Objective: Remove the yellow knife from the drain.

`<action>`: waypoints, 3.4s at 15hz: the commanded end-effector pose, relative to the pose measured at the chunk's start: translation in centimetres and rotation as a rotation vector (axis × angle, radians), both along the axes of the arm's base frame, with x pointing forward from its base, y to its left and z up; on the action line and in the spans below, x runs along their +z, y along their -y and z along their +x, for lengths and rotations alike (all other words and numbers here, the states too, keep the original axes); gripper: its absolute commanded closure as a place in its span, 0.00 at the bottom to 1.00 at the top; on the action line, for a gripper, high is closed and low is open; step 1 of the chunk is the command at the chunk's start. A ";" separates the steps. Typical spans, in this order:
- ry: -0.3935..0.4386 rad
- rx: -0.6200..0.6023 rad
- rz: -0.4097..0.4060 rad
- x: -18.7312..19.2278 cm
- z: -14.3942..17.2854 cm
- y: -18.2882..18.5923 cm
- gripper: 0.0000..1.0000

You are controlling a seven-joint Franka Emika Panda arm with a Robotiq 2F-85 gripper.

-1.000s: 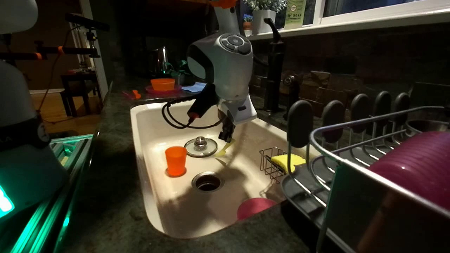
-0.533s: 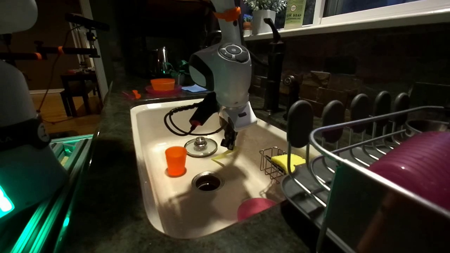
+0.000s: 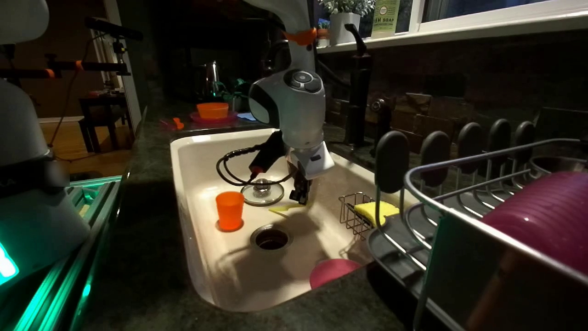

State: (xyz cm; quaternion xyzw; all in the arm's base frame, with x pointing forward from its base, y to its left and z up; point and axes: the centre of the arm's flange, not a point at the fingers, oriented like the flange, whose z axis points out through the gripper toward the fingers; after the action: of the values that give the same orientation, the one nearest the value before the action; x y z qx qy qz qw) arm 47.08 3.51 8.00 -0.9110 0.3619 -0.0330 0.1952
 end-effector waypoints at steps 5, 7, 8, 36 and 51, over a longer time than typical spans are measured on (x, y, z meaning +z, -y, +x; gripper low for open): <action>0.004 -0.041 0.011 -3.5 -0.7 -0.6 0.98; 0.000 -0.036 0.022 -3.8 -0.6 -0.9 0.94; 0.000 -0.033 0.030 -4.0 -0.6 -0.9 0.66; -0.093 0.187 -0.141 3.7 -5.5 -1.2 0.00; -0.085 0.561 -0.357 8.7 -7.6 -1.7 0.00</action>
State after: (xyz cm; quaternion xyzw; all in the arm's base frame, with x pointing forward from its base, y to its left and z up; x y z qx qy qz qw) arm 39.60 4.31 13.28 -0.9925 0.1172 -0.0166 0.0312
